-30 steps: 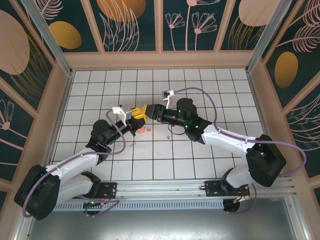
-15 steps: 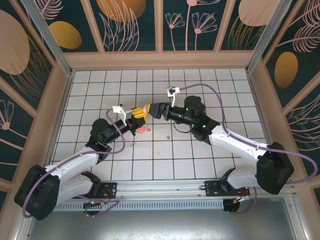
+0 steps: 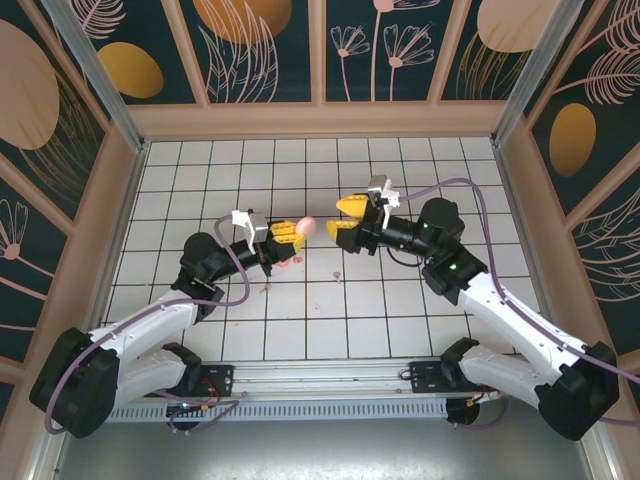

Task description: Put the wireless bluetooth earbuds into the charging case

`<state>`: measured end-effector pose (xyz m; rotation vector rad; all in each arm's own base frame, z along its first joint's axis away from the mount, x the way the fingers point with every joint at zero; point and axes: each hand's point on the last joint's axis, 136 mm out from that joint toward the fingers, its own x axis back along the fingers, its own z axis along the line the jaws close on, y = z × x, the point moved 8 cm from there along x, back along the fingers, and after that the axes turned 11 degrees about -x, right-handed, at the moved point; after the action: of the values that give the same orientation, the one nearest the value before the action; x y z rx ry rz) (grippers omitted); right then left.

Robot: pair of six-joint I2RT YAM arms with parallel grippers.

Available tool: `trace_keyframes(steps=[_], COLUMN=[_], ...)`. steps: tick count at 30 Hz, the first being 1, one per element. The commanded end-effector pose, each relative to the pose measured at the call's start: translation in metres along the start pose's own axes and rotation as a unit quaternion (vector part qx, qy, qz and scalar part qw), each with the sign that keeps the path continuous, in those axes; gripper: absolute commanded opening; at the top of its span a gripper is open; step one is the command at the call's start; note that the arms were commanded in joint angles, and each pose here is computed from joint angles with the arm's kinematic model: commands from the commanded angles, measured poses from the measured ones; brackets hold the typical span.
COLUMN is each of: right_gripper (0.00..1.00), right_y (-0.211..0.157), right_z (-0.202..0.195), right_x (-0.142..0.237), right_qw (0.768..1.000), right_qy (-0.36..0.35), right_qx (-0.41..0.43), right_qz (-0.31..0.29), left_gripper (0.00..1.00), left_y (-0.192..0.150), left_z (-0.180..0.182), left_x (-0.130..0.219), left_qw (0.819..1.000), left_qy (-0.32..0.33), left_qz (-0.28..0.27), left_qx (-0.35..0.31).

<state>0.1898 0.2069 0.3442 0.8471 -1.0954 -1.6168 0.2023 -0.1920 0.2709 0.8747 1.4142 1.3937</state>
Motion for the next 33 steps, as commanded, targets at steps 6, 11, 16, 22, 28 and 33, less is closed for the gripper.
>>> trace_keyframes(steps=[6, 11, 16, 22, 28, 33], right_gripper=[0.57, 0.55, 0.54, 0.42, 0.29, 0.19], right_y=[-0.008, -0.013, -0.013, -0.012, -0.012, -0.01], right_z=[0.003, 0.002, -0.002, -0.002, -0.003, -0.002], right_x=[-0.006, -0.012, -0.02, -0.025, -0.027, -0.027], right_qw=[0.984, 0.976, 0.972, 0.966, 0.963, 0.962], right_qy=[0.102, 0.138, 0.161, 0.194, 0.202, 0.203], right_qx=[0.11, 0.127, 0.113, 0.109, 0.115, 0.117], right_qz=[0.093, 0.107, 0.128, 0.133, 0.136, 0.141], left_gripper=[0.11, 0.11, 0.11, 0.1, 0.1, 0.13], left_y=[0.021, 0.027, 0.03, 0.032, 0.033, 0.034], left_z=[-0.008, -0.01, -0.012, -0.013, -0.014, -0.015], left_x=[-0.004, -0.005, -0.005, -0.005, -0.004, -0.004], left_qw=[0.997, 0.995, 0.994, 0.993, 0.992, 0.993], left_qy=[-0.069, -0.085, -0.096, -0.105, -0.108, -0.106], left_qz=[-0.018, -0.027, -0.033, -0.036, -0.038, -0.037], left_qx=[-0.033, -0.041, -0.044, -0.046, -0.045, -0.047])
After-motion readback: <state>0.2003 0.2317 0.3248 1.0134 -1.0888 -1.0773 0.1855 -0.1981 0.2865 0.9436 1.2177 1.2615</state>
